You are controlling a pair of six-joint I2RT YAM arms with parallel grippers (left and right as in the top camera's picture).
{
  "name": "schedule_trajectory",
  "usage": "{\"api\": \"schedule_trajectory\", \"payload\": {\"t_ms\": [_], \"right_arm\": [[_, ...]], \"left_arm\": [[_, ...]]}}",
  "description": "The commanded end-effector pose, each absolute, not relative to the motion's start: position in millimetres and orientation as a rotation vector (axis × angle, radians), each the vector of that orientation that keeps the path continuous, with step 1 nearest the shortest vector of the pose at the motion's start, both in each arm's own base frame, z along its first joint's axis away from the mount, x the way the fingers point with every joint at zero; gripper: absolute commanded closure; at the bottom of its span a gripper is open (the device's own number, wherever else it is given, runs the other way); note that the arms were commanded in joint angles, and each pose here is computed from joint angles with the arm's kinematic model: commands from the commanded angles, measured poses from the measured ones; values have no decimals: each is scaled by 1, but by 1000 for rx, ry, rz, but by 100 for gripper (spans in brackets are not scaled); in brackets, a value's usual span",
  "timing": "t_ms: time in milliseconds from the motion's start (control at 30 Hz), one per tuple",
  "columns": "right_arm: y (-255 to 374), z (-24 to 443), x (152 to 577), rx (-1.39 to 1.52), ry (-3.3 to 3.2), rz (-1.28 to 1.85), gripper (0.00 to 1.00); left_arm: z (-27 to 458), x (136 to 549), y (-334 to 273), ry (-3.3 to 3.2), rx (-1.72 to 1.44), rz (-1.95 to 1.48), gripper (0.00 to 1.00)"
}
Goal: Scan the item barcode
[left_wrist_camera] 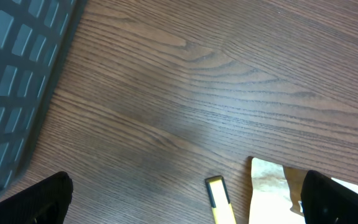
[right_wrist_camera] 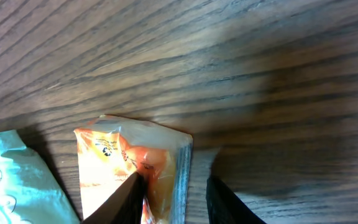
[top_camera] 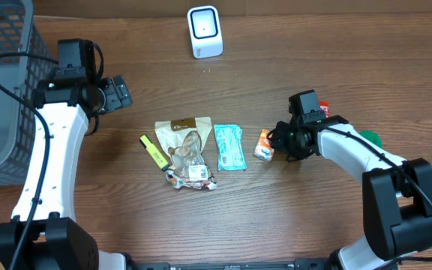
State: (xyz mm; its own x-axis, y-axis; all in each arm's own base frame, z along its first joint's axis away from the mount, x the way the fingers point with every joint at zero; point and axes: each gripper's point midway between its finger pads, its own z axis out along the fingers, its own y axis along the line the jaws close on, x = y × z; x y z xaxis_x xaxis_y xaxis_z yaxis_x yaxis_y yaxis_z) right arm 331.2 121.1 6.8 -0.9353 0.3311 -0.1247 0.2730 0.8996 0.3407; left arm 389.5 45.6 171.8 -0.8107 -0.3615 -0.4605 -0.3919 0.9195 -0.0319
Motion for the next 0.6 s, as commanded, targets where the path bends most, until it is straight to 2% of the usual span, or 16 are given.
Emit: {"api": "schedule_trajectory", "payload": {"t_ms": [0,133,200,367,500,567], "right_arm": [[125,6,324,465,2909,519,67],[123,2,315,479,2941,504,68],[122,-1,312,481,2944,502,73],[122,-6,309,487,2946,502,78],[120,-6,310,492,2943,502,95],[117,-4,314,507,2934,503,96]], "left_arm": [[181,391,46,2581,-550,91,0],[181,391,45,2581,-549,91,0],[181,391,46,2581,-550,91,0],[181,391,46,2581,-550,91,0],[181,391,46,2581,-550,91,0],[181,391,46,2581,-550,91,0]]}}
